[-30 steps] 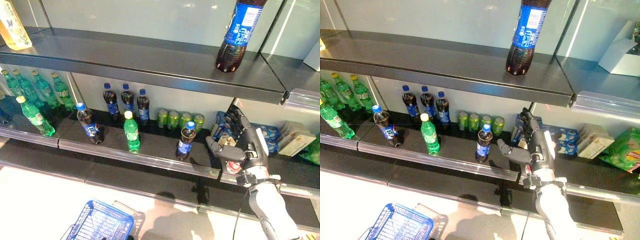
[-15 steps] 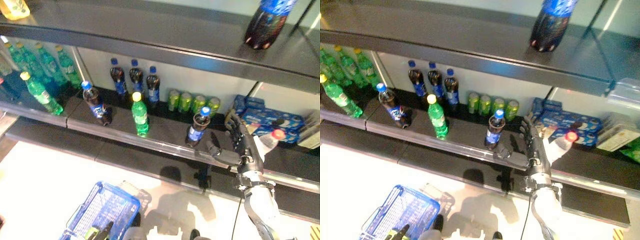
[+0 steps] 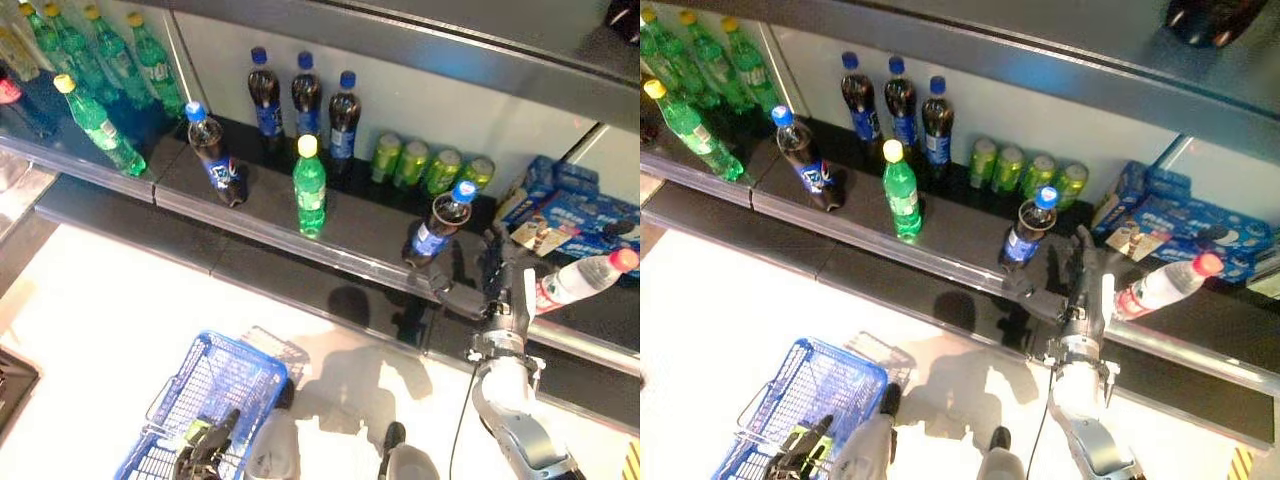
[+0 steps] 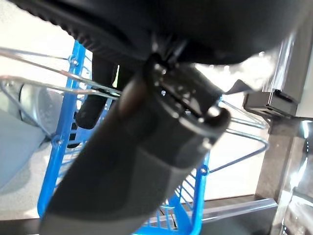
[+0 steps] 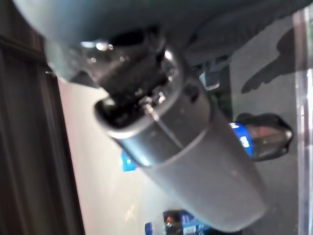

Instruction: Pick up the drink and place into the basket.

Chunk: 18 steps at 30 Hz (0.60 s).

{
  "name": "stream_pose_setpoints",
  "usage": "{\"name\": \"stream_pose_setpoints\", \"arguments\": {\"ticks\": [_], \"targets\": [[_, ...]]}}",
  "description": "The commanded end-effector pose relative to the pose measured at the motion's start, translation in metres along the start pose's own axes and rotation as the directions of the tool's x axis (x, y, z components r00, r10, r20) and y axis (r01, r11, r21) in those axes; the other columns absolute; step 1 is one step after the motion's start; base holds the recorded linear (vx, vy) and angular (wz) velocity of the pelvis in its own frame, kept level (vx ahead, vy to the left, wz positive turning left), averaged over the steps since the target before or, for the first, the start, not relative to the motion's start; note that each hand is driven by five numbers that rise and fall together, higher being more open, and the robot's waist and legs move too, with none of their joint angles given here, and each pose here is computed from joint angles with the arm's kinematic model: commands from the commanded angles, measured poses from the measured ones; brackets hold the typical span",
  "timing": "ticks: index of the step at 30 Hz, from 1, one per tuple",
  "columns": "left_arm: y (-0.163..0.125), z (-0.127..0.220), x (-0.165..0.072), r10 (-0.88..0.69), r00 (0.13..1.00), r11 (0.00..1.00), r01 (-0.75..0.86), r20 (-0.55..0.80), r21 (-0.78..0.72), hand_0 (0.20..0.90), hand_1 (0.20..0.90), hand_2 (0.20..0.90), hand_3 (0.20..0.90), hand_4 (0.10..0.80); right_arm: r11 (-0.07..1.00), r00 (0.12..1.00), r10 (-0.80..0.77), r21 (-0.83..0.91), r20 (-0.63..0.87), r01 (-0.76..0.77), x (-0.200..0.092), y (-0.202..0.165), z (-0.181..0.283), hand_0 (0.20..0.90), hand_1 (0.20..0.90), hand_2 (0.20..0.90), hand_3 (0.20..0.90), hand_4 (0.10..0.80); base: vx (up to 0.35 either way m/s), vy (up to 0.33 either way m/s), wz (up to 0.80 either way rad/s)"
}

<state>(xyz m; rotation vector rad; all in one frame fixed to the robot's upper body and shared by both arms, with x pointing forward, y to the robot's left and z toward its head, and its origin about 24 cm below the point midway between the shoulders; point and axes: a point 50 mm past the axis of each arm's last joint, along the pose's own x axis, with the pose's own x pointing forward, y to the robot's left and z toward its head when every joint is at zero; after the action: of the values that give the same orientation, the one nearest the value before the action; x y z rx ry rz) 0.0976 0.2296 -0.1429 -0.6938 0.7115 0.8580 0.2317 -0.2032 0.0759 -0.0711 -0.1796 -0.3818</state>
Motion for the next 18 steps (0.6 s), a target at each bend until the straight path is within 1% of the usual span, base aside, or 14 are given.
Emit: {"name": "stream_pose_setpoints", "arguments": {"ticks": [1, 6, 12, 14, 18], "targets": [[-0.023, -0.005, -0.008, -0.126, 0.992, 0.992, 0.125, 0.028, 0.026, 0.300, 0.300, 0.300, 0.200, 0.100, 0.992, 0.951, -0.071, 0.124, 0.300, 0.035, 0.017, 0.007, 0.054, 0.900, 0.900, 0.900, 0.900, 0.800, -0.026, 0.025, 0.04], [-0.039, 0.000, -0.007, -0.178, 0.983, 0.984, 0.177, 0.036, 0.038, 0.300, 0.300, 0.300, 0.200, 0.100, 0.981, 0.935, -0.147, 0.166, 0.324, 0.097, 0.036, 0.012, 0.064, 0.900, 0.900, 0.900, 0.900, 0.800, -0.043, 0.026, 0.07], [-0.046, 0.007, -0.005, -0.207, 0.977, 0.978, 0.204, 0.060, 0.042, 0.300, 0.300, 0.300, 0.200, 0.100, 0.952, 0.907, -0.272, 0.229, 0.320, 0.204, 0.053, 0.014, 0.073, 0.900, 0.900, 0.900, 0.900, 0.800, -0.024, 0.014, 0.10], [-0.049, 0.011, -0.004, -0.222, 0.972, 0.975, 0.220, 0.073, 0.043, 0.300, 0.300, 0.300, 0.200, 0.100, 0.938, 0.900, -0.300, 0.268, 0.315, 0.219, 0.059, 0.016, 0.077, 0.900, 0.900, 0.900, 0.900, 0.800, -0.021, -0.005, 0.05], [-0.055, 0.018, -0.003, -0.243, 0.966, 0.970, 0.240, 0.084, 0.043, 0.300, 0.300, 0.300, 0.200, 0.100, 0.930, 0.877, -0.327, 0.284, 0.352, 0.232, 0.072, 0.019, 0.090, 0.900, 0.900, 0.900, 0.900, 0.800, -0.002, 0.001, 0.02]]}}
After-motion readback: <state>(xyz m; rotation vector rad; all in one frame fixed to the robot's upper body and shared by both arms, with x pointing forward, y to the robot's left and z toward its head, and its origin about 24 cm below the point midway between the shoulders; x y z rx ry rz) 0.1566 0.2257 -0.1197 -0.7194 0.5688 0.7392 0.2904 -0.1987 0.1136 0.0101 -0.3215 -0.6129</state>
